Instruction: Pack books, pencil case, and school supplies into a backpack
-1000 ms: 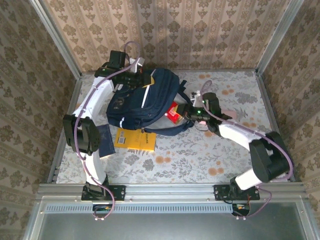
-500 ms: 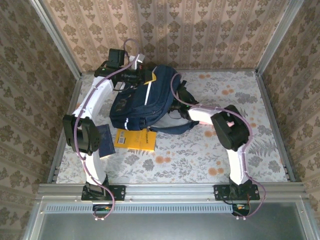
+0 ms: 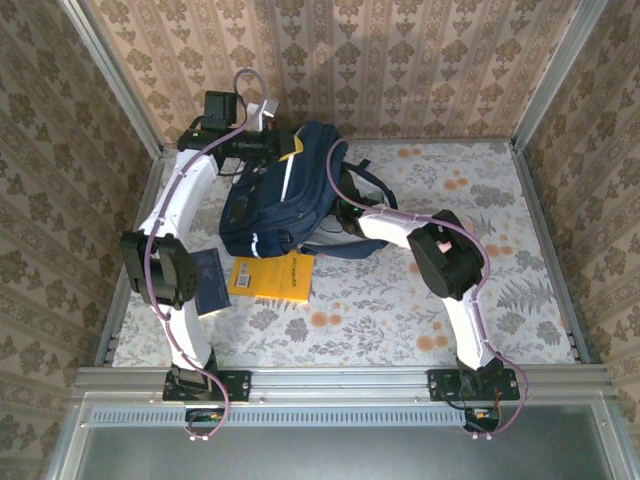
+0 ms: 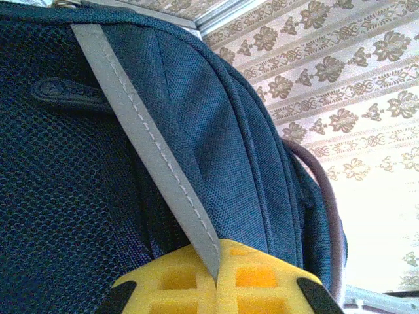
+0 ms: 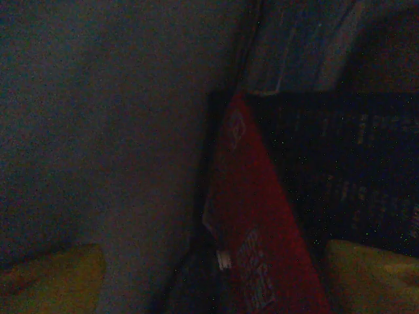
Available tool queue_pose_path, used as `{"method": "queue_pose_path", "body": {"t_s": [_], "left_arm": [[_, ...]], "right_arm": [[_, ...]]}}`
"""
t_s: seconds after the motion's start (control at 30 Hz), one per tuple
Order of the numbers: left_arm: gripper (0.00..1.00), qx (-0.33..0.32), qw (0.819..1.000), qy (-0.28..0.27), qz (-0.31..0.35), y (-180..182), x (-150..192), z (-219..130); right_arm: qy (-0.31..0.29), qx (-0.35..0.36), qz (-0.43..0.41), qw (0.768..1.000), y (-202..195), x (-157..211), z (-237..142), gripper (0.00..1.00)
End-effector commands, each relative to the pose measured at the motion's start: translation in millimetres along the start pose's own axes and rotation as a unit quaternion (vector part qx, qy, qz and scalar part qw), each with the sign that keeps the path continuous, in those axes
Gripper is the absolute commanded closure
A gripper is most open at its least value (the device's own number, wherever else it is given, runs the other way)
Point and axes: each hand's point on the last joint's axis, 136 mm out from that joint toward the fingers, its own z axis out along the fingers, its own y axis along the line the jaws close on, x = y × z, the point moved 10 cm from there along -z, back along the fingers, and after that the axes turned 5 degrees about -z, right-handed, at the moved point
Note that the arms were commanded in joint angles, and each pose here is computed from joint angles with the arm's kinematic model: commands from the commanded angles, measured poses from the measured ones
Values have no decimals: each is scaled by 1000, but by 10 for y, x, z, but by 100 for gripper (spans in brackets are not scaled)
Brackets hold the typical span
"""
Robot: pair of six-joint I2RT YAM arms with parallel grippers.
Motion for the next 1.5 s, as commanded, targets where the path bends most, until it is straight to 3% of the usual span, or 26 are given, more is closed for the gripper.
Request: {"method": "queue_pose_path", "body": {"t_s": [0.0,0.27,0.43,0.53,0.67,0.8,0.9,1.07,1.23,1.33,1.47], "left_arm": [[100,29,997,-35,59,-202,-137,-199],[100,2,998,-40,56,-95,-203,-182],[100,-20,998,-29,47,24,-190,-29],[100,-52,997,-25,52,89,-196,73],[100,-119,991,-30,56,249,-243,199],[100,-195,978,-48,59,483,-313,348],[100,-218,974,-32,50,653,-308,571],[98,-218,975,32,22,920,-91,1003],[75,-191,980,51,-18,1066,105,1155],[52,-176,983,32,-30,976,120,1021],[39,-160,987,2,-17,702,141,766]], "right_arm": [[-14,13,-62,998,150,-66,-333,10],[-68,44,-51,995,48,-92,-1099,10],[-62,79,-36,994,-101,-23,-1485,11],[-62,135,-33,988,-192,20,-1771,13],[-111,213,-18,971,-396,-1,-2291,14],[-152,315,27,937,-698,-137,-2711,13],[-165,356,49,919,-914,-325,-2822,13],[-127,418,80,896,-1354,-703,-2663,12],[-67,466,67,880,-1666,-1034,-2471,10],[-35,499,79,862,-1864,-1154,-2473,9],[4,536,114,836,-2071,-1155,-2523,7]]}}
